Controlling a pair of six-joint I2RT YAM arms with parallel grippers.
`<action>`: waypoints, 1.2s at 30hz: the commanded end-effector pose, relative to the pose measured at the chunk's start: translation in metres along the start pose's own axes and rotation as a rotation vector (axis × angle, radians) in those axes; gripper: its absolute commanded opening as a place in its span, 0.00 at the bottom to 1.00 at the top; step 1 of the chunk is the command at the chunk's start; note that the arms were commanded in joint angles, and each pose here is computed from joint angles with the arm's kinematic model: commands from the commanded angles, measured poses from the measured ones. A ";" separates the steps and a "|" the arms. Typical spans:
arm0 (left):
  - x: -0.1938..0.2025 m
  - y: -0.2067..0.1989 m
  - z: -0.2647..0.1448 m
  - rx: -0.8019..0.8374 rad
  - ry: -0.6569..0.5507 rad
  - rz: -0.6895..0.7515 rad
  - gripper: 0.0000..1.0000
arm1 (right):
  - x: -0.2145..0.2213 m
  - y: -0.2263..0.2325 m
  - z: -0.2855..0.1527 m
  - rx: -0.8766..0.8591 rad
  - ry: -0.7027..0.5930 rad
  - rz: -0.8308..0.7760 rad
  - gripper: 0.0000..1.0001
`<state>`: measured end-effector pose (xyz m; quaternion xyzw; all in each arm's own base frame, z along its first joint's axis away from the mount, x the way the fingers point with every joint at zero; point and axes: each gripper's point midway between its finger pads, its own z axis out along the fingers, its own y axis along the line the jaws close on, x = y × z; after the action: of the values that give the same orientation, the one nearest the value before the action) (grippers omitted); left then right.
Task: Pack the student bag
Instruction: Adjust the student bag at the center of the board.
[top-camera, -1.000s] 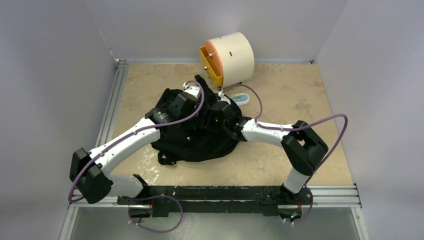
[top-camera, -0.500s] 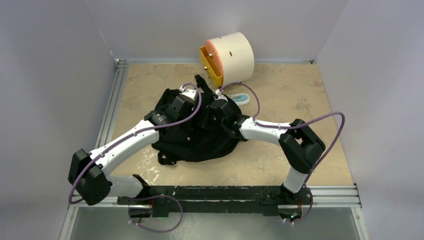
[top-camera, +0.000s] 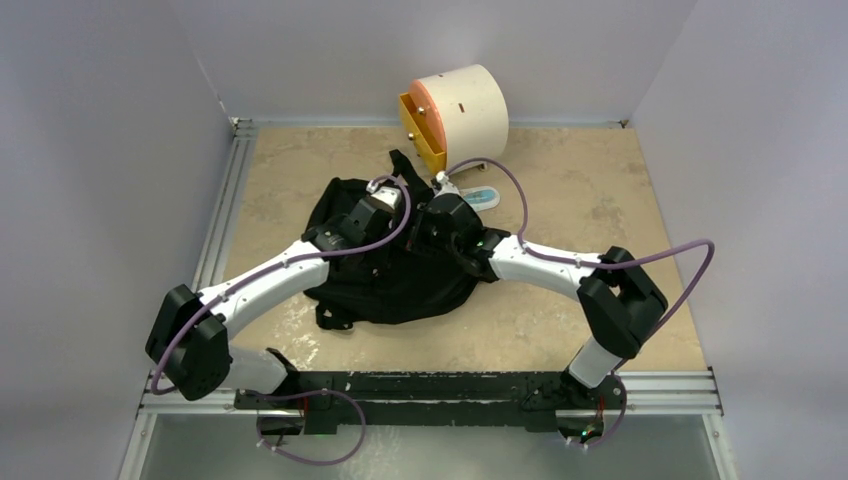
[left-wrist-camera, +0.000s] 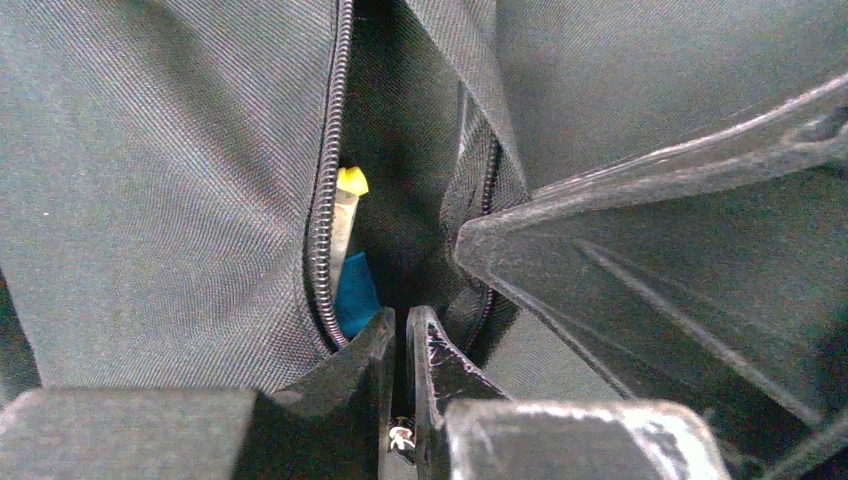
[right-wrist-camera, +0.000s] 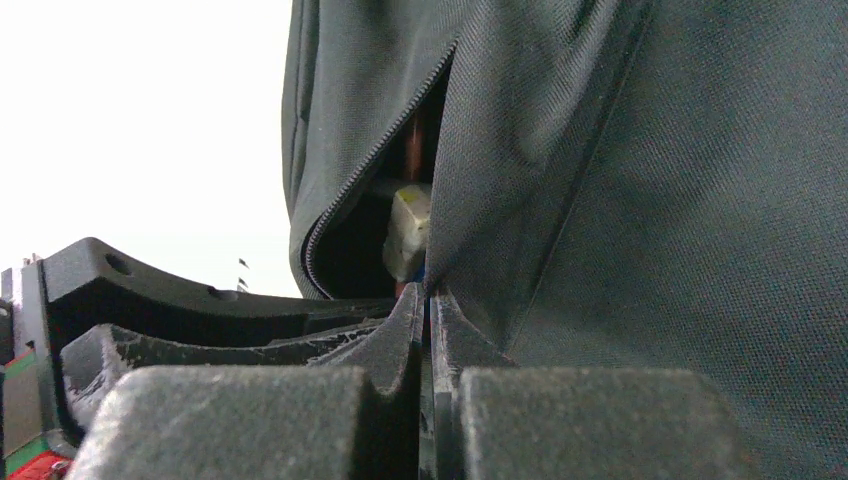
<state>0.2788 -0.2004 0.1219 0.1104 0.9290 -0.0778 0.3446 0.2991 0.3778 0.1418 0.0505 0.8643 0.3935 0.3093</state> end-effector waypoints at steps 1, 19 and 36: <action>-0.010 -0.008 0.001 0.051 -0.040 -0.007 0.08 | -0.018 0.020 -0.012 -0.064 -0.059 0.007 0.00; -0.072 0.029 -0.042 0.036 -0.198 -0.075 0.02 | -0.009 0.012 -0.008 -0.058 -0.035 0.019 0.00; -0.005 0.003 0.005 0.184 -0.024 -0.118 0.00 | -0.008 0.021 -0.010 -0.099 -0.020 0.014 0.00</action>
<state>0.2835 -0.1827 0.1164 0.0865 0.9279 -0.1415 0.3338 0.2936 0.3748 0.1316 0.0539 0.8672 0.3939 0.2999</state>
